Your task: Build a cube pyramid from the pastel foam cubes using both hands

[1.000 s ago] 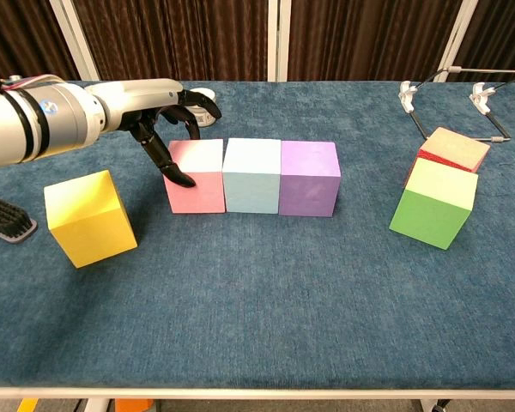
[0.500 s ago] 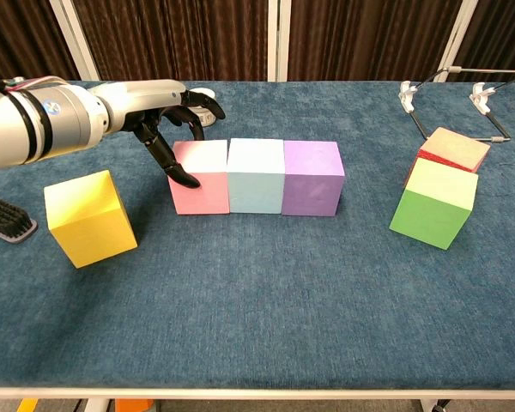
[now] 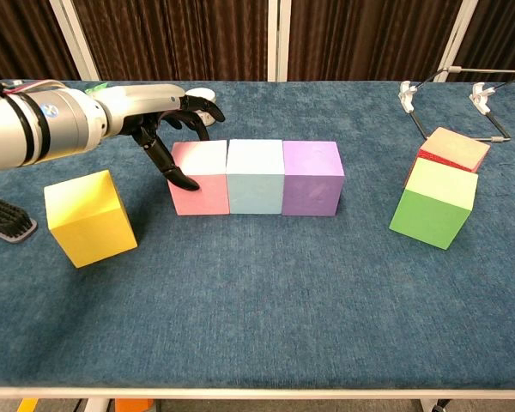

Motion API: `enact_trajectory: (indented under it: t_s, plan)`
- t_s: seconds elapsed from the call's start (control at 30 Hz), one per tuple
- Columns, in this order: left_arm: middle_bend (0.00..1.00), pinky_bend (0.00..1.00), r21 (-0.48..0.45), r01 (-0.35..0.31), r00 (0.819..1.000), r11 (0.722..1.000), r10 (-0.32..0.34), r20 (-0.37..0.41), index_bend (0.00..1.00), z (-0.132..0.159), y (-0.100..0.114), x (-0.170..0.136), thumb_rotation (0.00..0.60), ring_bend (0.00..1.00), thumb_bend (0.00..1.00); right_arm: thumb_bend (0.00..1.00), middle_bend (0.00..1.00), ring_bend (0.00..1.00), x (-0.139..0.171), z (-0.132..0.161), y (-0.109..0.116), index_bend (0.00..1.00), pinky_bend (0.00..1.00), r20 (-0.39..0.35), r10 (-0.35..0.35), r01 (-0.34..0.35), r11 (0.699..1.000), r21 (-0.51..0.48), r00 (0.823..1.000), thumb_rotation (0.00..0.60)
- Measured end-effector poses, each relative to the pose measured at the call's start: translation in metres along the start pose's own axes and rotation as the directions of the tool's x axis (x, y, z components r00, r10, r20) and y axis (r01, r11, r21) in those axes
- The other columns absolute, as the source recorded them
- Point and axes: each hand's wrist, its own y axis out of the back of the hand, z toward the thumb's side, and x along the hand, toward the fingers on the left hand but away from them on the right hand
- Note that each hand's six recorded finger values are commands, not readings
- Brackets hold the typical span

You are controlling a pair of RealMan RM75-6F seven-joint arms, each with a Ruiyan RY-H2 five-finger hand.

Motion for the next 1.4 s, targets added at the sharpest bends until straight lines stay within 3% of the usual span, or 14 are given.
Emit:
enact_trajectory:
  t_s: [0.6,1.4]
  plan:
    - [0.17,0.11,-0.009,0.008,1.0,1.0,-0.008,0.008,0.1,0.0017,-0.0019,-0.0002,0.6,0.09,0.09,0.1,0.07,0.0,-0.0007,-0.0018,-0.002,0.0,0.0,0.005,0.011,-0.011,1.0,0.006,1.0,0.6]
    - [0.17,0.11,-0.011,0.007,1.0,1.0,-0.007,0.024,0.1,0.009,-0.0046,0.0011,0.6,0.09,0.09,0.1,0.07,0.0,-0.0003,-0.0052,-0.0018,0.0,0.0,0.012,0.018,-0.018,1.0,0.005,1.0,0.6]
